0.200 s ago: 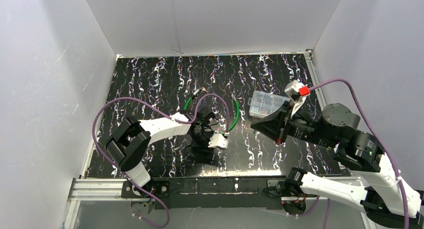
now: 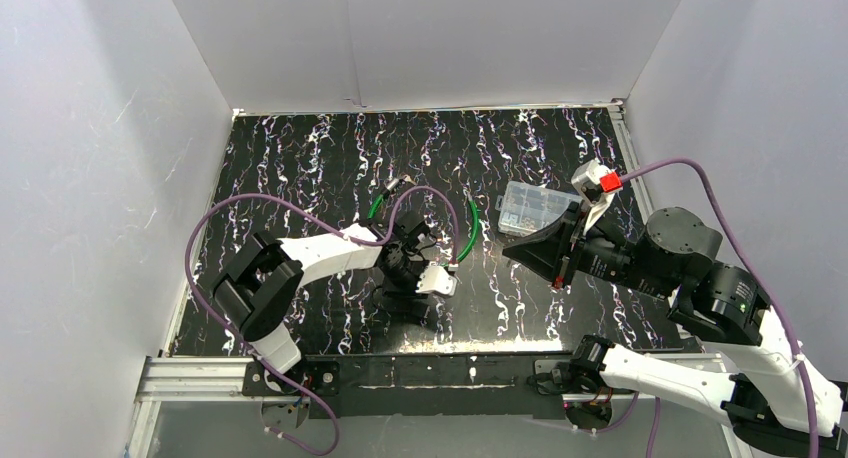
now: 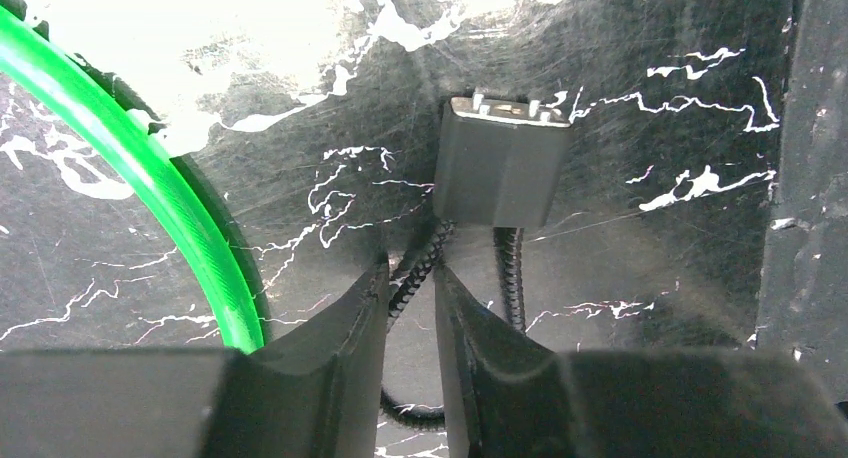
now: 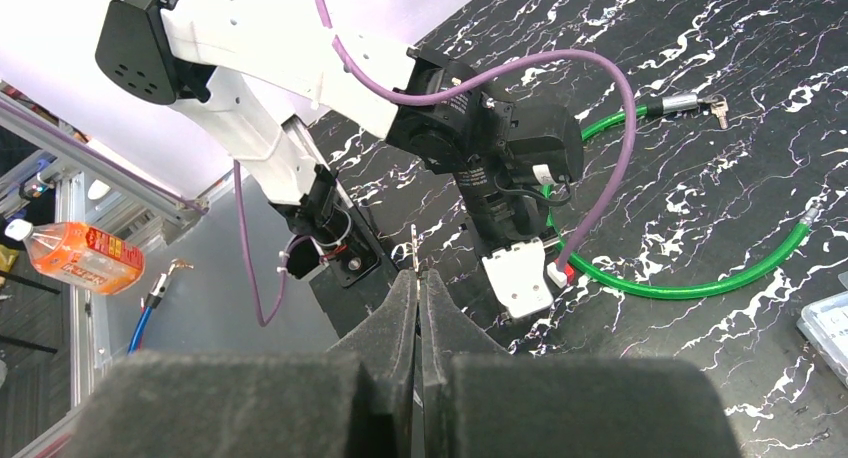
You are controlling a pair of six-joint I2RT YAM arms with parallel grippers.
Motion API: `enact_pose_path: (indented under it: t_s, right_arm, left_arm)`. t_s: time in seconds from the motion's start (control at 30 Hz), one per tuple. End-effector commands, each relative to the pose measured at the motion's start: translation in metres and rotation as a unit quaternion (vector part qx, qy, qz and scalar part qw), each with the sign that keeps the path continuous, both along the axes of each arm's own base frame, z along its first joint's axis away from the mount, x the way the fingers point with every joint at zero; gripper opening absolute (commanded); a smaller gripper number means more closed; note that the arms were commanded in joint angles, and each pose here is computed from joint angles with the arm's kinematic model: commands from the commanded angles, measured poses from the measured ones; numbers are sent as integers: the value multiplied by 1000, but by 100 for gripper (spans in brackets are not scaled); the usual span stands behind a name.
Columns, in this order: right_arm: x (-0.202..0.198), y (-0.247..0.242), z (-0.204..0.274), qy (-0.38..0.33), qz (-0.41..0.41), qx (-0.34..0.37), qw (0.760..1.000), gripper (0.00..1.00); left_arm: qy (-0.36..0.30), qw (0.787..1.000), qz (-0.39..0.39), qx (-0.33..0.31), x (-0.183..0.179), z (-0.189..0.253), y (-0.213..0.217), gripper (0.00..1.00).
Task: Unlock with the key
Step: Adjust the lock at the center of the board.
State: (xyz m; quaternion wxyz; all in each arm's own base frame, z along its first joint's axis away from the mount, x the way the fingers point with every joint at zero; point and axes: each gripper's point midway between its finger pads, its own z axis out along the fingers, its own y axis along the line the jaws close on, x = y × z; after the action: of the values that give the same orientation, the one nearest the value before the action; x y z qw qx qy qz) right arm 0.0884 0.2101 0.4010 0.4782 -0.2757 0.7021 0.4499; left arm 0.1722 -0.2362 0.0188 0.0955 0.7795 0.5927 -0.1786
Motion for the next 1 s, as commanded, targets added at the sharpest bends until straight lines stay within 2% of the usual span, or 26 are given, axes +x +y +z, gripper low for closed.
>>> enact_pose_path:
  t_s: [0.0, 0.13, 0.2, 0.23, 0.37, 0.47, 0.6, 0.67, 0.73, 0.83, 0.97]
  right_arm:
    - [2, -1, 11, -9, -8, 21, 1000, 1]
    - [3, -2, 9, -9, -11, 19, 1000, 1]
    - [3, -2, 9, -8, -11, 18, 1000, 1]
    - [3, -2, 9, -9, -11, 18, 1000, 1]
    - [4, -1, 8, -8, -11, 14, 1000, 1]
    - [5, 1, 7, -8, -11, 12, 1000, 1]
    - [5, 2, 8, -8, -11, 15, 1000, 1]
    - [5, 3, 6, -6, -9, 14, 1000, 1]
    - [4, 3, 6, -4, -8, 14, 1000, 1]
    - [4, 4, 6, -5, -6, 15, 1000, 1]
    - [3, 4, 8, -4, -3, 18, 1000, 1]
  left_arm:
    - [17, 1000, -6, 9, -6, -11, 5, 21]
    - [4, 1000, -9, 18, -7, -17, 8, 16]
    - [-16, 999, -14, 33, -5, -21, 13, 2]
    - [-25, 999, -13, 41, -2, -22, 14, 0]
    - [-80, 996, -1, 33, 22, 5, 8, 0]
    - [-167, 986, -12, -7, 49, 45, -3, 0]
    - [-283, 958, -29, -32, 84, 93, -9, 0]
    - [-344, 937, -46, -38, 99, 111, -9, 0]
    - [-381, 922, -61, -45, 105, 123, -8, 0]
    - [-438, 894, -79, -46, 115, 129, -8, 0]
    - [-505, 858, -97, 8, 135, 107, -1, 0]
